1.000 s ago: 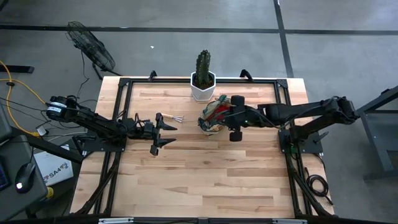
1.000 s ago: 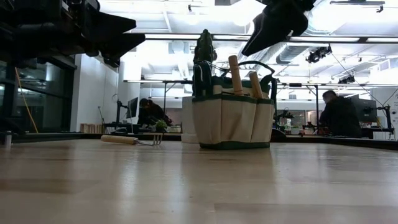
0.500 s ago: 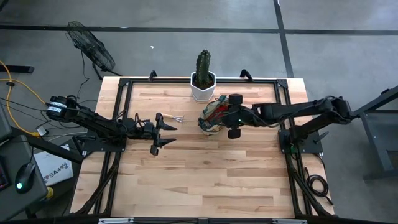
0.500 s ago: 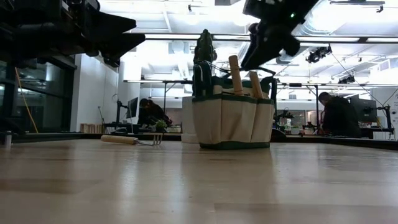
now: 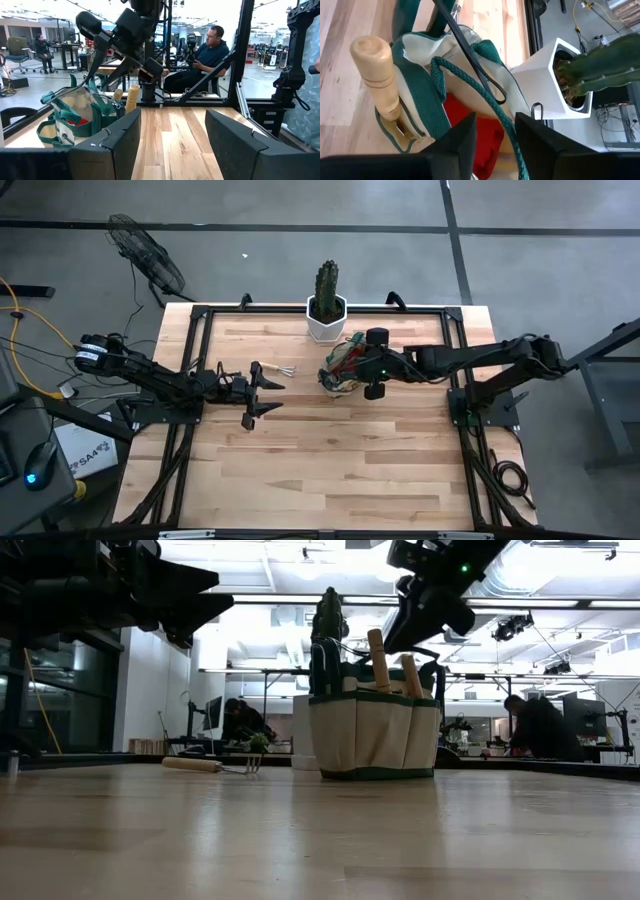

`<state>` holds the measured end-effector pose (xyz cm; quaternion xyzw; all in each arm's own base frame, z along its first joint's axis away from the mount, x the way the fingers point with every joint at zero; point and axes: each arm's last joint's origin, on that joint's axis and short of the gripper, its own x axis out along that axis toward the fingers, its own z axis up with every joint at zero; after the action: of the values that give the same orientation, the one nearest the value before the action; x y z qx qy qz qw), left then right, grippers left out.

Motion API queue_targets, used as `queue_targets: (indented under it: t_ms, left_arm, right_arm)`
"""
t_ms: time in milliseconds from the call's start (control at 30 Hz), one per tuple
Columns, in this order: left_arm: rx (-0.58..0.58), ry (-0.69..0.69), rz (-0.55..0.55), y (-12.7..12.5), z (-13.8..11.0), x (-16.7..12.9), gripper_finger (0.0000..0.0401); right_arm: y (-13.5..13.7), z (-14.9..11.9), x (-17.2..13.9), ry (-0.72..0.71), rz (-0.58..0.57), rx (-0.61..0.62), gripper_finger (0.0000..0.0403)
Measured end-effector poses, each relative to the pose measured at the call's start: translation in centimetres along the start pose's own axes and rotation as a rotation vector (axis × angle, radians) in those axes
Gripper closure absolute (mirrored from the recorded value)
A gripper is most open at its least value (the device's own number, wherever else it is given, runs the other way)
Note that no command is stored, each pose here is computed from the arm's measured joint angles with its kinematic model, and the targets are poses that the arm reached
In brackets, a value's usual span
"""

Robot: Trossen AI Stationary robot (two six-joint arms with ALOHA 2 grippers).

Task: Pick & Place Garden tools in Gardening bag
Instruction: Adjust the brown gardening bag

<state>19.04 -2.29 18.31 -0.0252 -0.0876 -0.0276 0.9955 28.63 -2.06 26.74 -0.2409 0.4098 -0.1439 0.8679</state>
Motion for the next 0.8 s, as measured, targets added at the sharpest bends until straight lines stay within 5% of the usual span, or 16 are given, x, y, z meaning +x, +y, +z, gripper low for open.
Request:
queue_targets:
  t_ms: [233,400,667,800]
  left_arm:
    - [-0.002,0.001,0.0,0.0,0.0,0.0,0.0183]
    - [-0.003,0.001,0.0,0.0,0.0,0.0,0.0183]
    - [-0.002,0.007,0.0,0.0,-0.1,0.0,0.0183]
    - [-0.003,0.007,0.0,0.0,-0.1,0.0,0.0183]
  right_arm:
    - [-0.2,-0.1,0.1,0.004,-0.007,-0.002,0.0344]
    - [-0.2,-0.1,0.1,0.004,-0.006,-0.026,0.0356]
    - [0.8,0.3,-0.5,-0.015,0.001,-0.09,0.0292]
    - [1.0,0.4,-0.8,0.019,-0.083,-0.111,0.024]
